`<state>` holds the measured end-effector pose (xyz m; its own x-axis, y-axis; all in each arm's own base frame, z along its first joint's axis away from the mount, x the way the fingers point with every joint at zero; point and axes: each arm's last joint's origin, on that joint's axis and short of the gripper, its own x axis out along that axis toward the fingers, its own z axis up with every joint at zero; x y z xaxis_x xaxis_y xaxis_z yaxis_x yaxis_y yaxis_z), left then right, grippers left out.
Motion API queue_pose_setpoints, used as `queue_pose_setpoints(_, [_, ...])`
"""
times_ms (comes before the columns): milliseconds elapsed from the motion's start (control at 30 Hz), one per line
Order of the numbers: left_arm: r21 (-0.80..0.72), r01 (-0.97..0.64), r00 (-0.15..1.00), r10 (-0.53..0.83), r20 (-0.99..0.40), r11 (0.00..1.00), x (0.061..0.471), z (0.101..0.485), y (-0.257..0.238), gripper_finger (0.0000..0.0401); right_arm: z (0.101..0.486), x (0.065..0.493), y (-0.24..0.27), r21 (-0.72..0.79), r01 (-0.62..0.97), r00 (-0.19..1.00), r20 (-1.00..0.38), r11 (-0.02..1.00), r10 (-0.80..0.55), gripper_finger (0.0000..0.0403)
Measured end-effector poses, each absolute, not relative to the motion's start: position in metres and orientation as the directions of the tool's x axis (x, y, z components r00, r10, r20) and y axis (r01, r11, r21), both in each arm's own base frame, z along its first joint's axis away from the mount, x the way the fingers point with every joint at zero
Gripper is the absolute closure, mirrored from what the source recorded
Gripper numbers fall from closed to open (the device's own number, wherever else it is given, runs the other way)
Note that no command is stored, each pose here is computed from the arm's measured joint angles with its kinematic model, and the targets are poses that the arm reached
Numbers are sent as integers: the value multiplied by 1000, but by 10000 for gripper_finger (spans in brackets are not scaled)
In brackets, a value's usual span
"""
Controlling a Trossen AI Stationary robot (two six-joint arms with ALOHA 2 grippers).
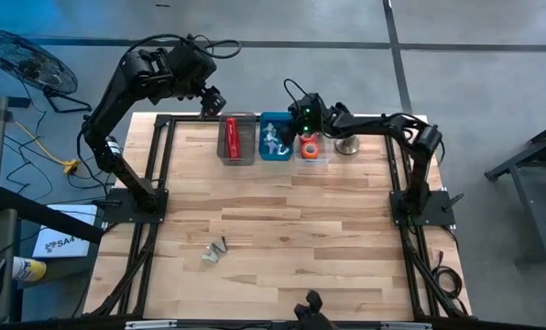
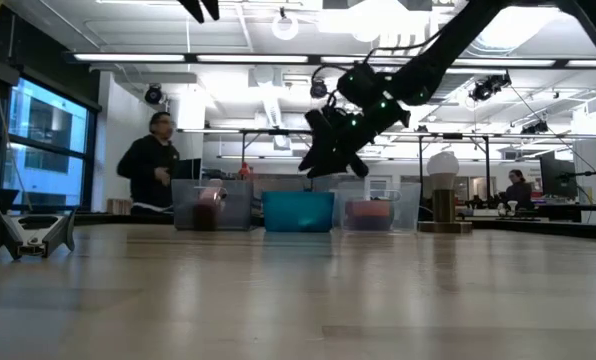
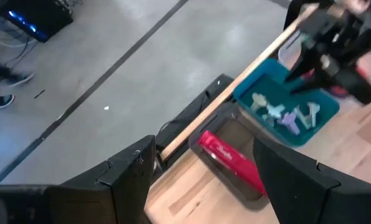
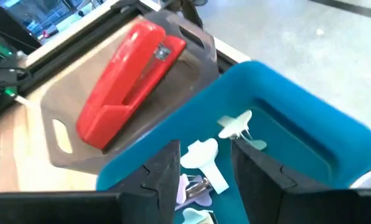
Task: Pick and place Stapler, Stapler remover, tape
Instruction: Put the gray staple remover into the blue bin
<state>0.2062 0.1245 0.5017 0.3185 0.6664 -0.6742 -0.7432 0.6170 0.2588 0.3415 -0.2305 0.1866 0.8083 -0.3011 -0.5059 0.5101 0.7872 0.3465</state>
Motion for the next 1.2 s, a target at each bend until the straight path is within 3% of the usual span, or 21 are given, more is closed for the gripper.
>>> queue_pose_setpoints(333, [208,-715,366,611,-702,667,203,502,120,135,236,325,-211,302,523,800,-496,797,-337,268])
queue_pose_setpoints(767, [129,-635,459,506,-730,762,208,500,104,135,305,296,-136,192,582,743,-520,790,-422,268])
queue_pose_setpoints(1200, [163,-506,307,354,-884,847,218,431,65,135,335,266,-53,195,628,697,-572,754,-432,268])
